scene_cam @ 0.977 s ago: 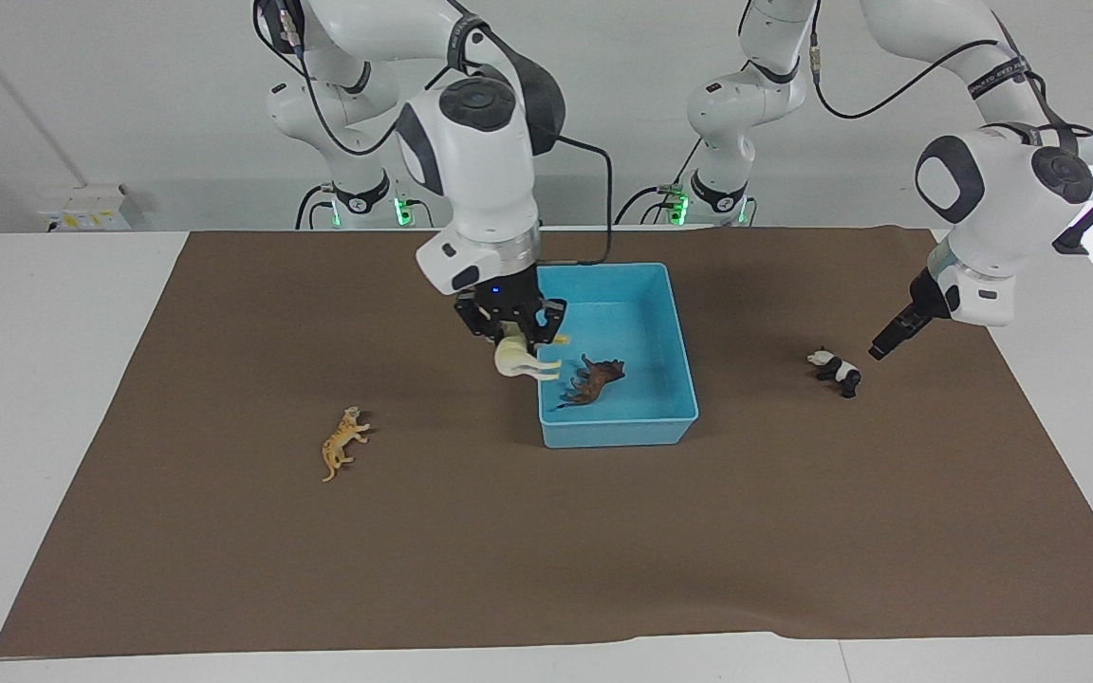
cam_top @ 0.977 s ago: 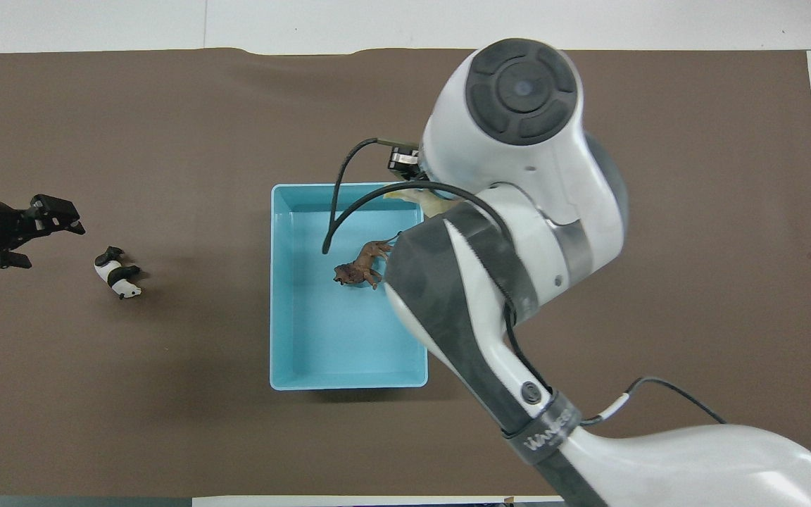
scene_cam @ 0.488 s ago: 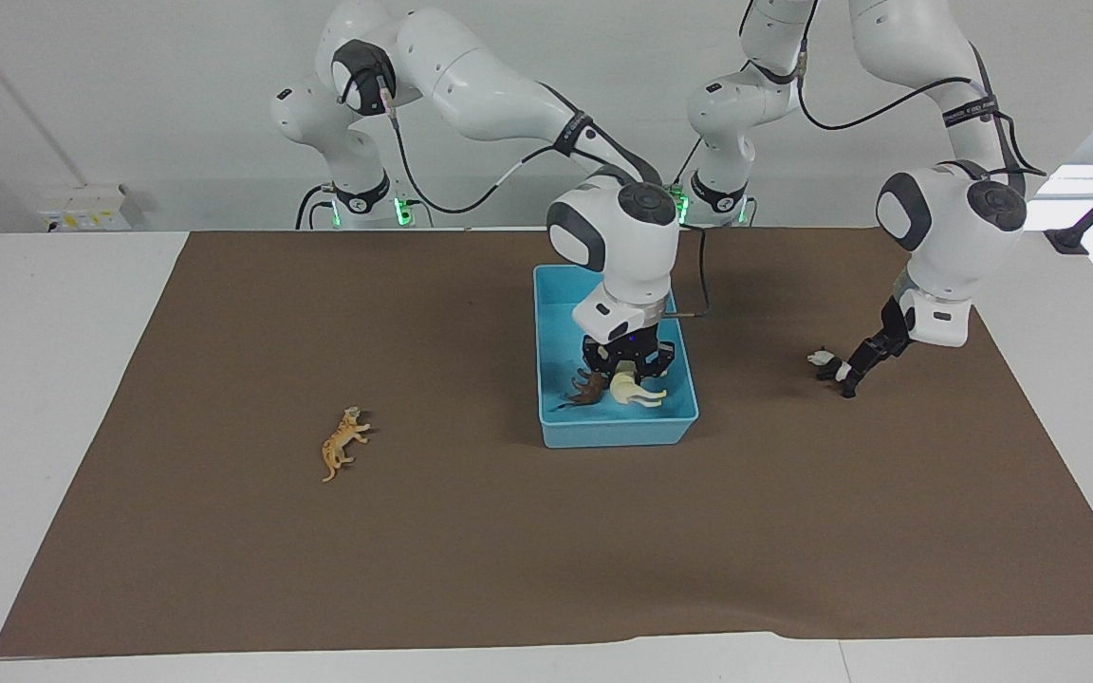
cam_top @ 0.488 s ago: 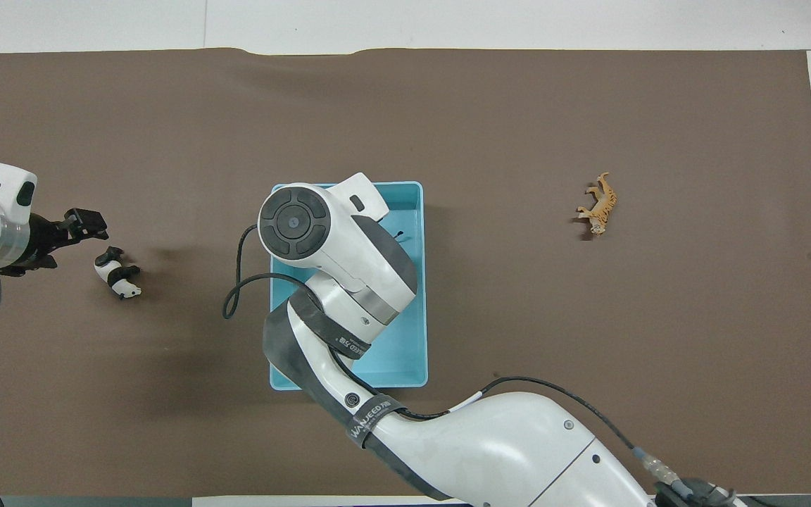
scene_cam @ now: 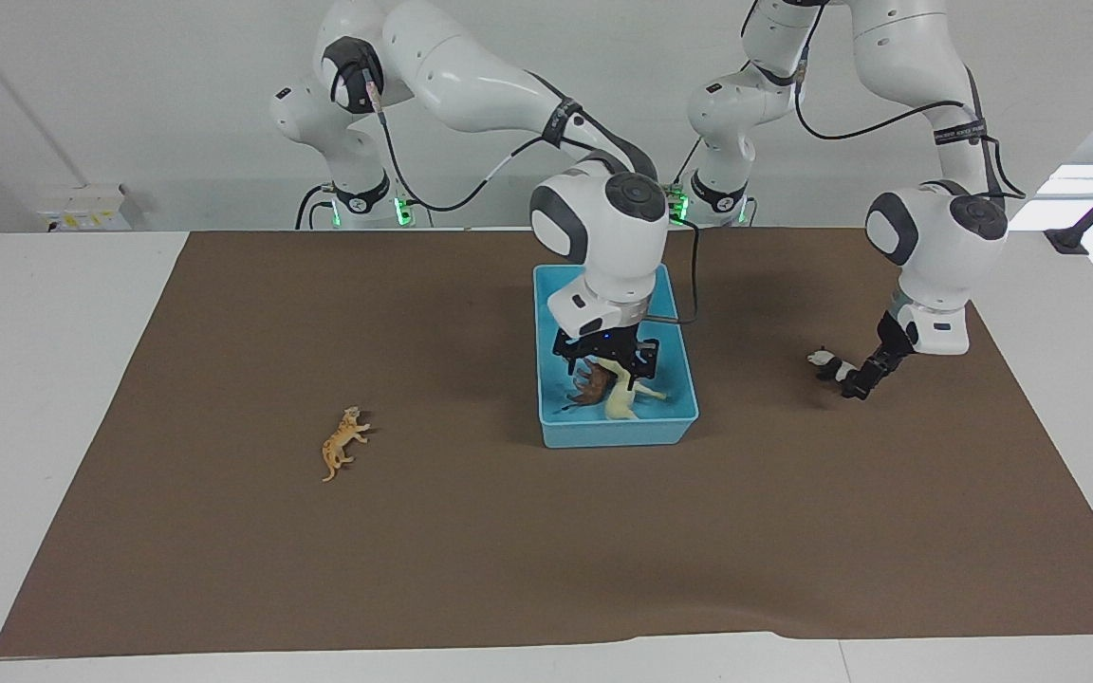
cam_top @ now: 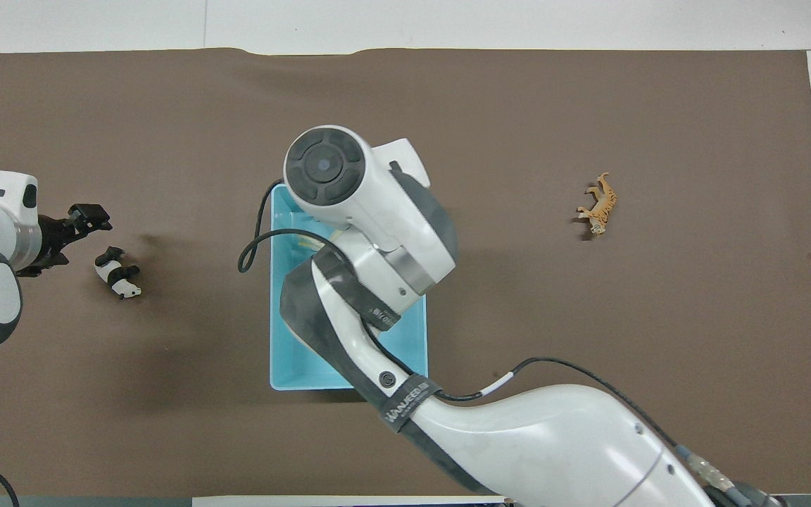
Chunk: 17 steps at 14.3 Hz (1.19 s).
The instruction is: Put all toys into storage box
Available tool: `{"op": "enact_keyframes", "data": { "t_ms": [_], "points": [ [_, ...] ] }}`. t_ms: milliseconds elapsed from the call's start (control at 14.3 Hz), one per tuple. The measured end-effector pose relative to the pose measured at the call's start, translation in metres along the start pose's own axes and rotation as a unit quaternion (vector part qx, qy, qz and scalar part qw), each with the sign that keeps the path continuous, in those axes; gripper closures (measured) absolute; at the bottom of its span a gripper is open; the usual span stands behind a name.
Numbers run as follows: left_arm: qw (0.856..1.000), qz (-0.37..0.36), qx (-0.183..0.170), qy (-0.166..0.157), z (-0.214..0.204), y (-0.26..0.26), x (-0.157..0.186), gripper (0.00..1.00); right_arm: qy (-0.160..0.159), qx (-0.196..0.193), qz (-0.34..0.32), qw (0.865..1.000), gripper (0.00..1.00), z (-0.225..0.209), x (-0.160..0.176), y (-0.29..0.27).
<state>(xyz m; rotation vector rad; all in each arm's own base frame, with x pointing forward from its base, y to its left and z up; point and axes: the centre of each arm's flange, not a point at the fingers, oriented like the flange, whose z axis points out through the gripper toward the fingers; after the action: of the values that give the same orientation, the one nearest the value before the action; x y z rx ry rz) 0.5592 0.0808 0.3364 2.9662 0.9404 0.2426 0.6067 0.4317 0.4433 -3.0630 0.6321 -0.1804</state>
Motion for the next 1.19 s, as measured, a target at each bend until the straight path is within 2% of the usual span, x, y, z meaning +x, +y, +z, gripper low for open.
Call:
{"op": "enact_keyframes", "data": {
  "t_ms": [140, 279, 419, 558, 628, 767, 977, 1186],
  "points": [
    [1.000, -0.010, -0.001, -0.003, 0.011, 0.000, -0.001, 0.00, 0.009, 0.008, 0.030, 0.999, 0.00, -0.053, 0.059, 0.054],
    [1.000, -0.014, 0.000, -0.008, 0.018, -0.001, -0.002, 0.00, 0.007, -0.002, 0.028, 1.000, 0.00, -0.083, 0.114, 0.120],
    [1.000, -0.016, 0.002, -0.013, 0.023, -0.002, -0.006, 0.00, -0.003, -0.018, 0.028, 0.999, 0.00, -0.077, 0.159, 0.177],
    [1.000, -0.016, 0.004, -0.017, 0.027, -0.004, -0.009, 0.00, -0.018, -0.035, 0.045, 0.998, 0.00, -0.047, 0.193, 0.231],
    [1.000, -0.016, 0.005, -0.019, 0.029, -0.005, -0.011, 0.00, -0.013, -0.032, 0.060, 0.998, 0.00, -0.029, 0.208, 0.255],
    [1.000, -0.015, 0.007, -0.024, 0.033, -0.006, -0.015, 0.00, 0.002, -0.019, 0.104, 0.994, 0.00, 0.012, 0.220, 0.297],
    [0.999, -0.014, 0.009, -0.027, 0.036, -0.006, -0.019, 0.00, 0.000, -0.017, 0.185, 0.983, 0.00, 0.054, 0.208, 0.331],
    [0.999, -0.014, 0.010, -0.030, 0.038, -0.007, -0.021, 0.14, 0.013, -0.001, 0.211, 0.977, 0.00, 0.091, 0.193, 0.332]
  ]
}}
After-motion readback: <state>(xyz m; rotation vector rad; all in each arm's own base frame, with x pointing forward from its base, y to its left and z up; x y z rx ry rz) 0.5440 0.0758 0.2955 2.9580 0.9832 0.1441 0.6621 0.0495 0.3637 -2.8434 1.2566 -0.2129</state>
